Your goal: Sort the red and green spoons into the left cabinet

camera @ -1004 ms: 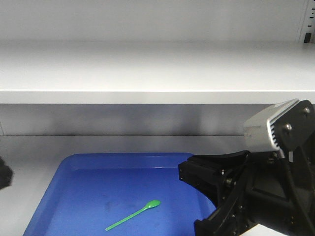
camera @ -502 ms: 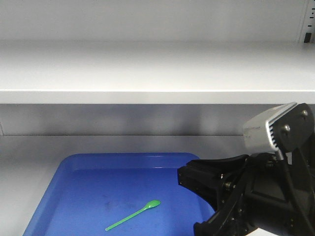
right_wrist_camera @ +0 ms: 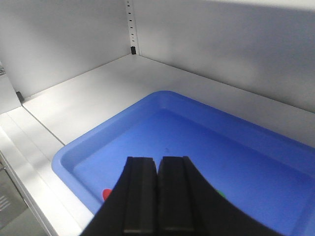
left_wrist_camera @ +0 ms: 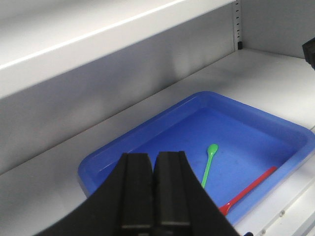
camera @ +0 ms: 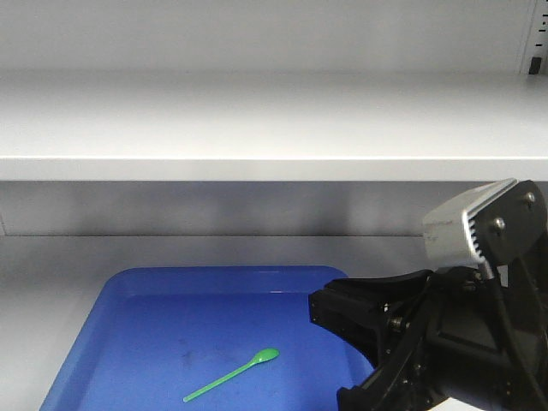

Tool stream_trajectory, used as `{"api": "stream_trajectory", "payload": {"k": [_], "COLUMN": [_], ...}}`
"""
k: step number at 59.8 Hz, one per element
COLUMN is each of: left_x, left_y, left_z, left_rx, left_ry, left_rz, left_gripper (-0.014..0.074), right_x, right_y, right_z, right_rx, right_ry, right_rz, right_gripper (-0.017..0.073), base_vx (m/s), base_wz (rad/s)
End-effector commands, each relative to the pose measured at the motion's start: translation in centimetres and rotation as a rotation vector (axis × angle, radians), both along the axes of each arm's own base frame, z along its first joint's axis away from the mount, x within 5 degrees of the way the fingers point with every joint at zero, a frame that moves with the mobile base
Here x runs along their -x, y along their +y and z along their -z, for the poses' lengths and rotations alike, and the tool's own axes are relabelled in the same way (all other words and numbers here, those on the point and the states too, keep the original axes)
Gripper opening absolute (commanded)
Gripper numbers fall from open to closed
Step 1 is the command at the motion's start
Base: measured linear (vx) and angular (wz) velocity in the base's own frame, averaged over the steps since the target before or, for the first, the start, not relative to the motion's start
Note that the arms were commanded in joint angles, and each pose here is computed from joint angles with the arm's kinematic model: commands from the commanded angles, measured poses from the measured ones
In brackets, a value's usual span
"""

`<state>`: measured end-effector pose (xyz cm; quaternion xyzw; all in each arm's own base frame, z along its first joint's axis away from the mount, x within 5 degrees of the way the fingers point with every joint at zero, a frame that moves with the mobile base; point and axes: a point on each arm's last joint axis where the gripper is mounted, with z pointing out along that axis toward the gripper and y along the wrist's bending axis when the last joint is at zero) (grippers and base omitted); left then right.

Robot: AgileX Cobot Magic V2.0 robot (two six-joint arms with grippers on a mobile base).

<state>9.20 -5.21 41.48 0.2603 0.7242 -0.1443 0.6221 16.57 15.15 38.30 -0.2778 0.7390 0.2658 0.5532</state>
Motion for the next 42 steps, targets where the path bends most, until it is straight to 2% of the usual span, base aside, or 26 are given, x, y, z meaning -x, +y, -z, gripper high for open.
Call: {"api": "stream_trajectory", "payload": {"k": [1,7,12,19,25,27,33,42], "left_x": [-0.1,-0.2,-0.7,-0.7,0.1,0.5,1.5,2.8], "left_y": [0.2,0.4,0.7,2.0,3.2,3.6,4.4,5.0], "left_z": [-1.5,-1.7,-1.9,-1.6,-0.1,0.8,3.3,8.2], "left_rx": [0.060,0.053,0.076,0.167,0.237,0.244,0.234,0.201], "left_ry": [-0.071,-0.111,-0.149,-0.250,-0.306,-0.318,-0.343,-0.314], "left_rz": [-0.029,-0.059,-0.101,-0.241,-0.351,-0.382,-0.463,-0.536], "left_gripper": [-0.0001,-0.0001,-0.0001,-0.0001,0.0000,-0.0001,-0.0001,-0.0001], "right_x": [0.0,0.0,0.0,0.0,0.0,0.0,0.0,0.0], "right_y": [-0.4,-0.4,-0.4,-0.4,-0.4,-0.4,-0.4,-0.4], "right_z": [-2.0,-2.0,-2.0,-2.0,-2.0,-2.0,-2.0,-2.0], "right_rx": [-0.077,-0.077,-0.077,-0.077,-0.077,-0.077,-0.077,-0.077], "right_ry": [-0.082,-0.082,-0.082,-0.082,-0.082,-0.082,-0.082,-0.082], "right_rz": [0.030,0.030,0.030,0.030,0.030,0.030,0.030,0.030], "right_gripper": [-0.0001,-0.0001,-0.0001,-0.0001,-0.0001,-0.0001,-0.0001,-0.0001], "base_vx": [0.00,0.00,0.00,0.00,0.00,0.00,0.00,0.00], "base_wz": [0.00,0.00,0.00,0.00,0.00,0.00,0.00,0.00]}}
